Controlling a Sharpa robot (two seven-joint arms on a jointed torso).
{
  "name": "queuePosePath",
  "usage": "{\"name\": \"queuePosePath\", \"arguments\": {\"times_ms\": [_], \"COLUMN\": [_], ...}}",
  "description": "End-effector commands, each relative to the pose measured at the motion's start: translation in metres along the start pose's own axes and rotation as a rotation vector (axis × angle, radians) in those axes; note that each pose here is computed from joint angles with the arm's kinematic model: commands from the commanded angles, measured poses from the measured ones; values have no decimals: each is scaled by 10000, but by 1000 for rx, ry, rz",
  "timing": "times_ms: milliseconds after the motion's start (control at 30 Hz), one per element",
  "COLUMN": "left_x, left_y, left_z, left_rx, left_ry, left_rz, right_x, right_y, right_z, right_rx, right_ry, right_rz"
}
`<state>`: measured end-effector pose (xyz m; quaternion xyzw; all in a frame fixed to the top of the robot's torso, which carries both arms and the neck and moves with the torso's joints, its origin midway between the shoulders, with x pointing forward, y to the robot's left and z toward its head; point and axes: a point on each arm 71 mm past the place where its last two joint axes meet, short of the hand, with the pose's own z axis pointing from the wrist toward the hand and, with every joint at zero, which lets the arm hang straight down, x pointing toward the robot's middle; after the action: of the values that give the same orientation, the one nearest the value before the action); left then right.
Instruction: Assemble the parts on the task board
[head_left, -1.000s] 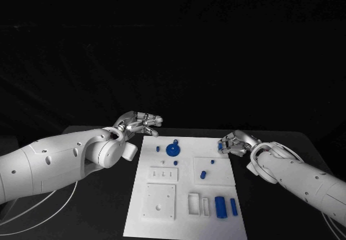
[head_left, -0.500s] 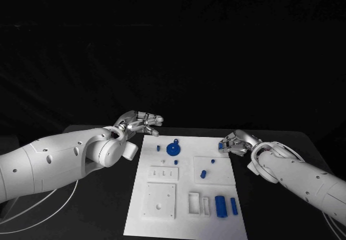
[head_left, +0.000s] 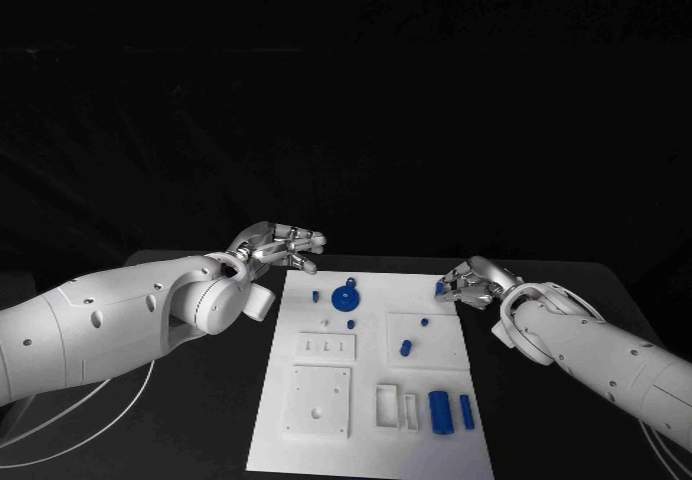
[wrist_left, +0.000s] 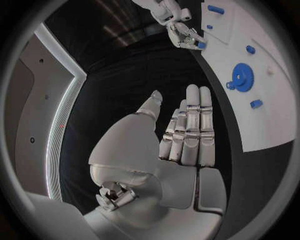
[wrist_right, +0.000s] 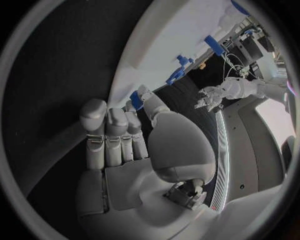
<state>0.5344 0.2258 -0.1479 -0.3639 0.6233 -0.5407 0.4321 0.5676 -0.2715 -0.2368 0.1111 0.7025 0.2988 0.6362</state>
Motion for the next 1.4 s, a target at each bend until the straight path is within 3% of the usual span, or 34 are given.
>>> {"name": "queuePosePath", "arguments": {"times_ms": [33,267,533,700,933,1133,1400], "left_x": [44,78,208,294,443,556,634], "left_y": [-6,-3,-45,-66,-48,-51,-57], "left_z": [7,24,119,203,283,340,377], "left_rx": [-5,-68,-216,-294,-364,-389,-402], "left_ry": [47,93,190,189,210,203,192], "left_rz": [24,96,270,339,372,391,402], "right_x": [-40,-74,11,131,285,397,515], "right_y": [32,227,637,958,1239,1433,1593], "right_z": [-6,5,38,58,57,52,33], "right_rx": [8,1,-20,-59,-93,-120,-144], "right_ry": [-52,-42,34,60,81,95,120], "right_rz": [28,35,-5,-19,-27,-33,-54]}}
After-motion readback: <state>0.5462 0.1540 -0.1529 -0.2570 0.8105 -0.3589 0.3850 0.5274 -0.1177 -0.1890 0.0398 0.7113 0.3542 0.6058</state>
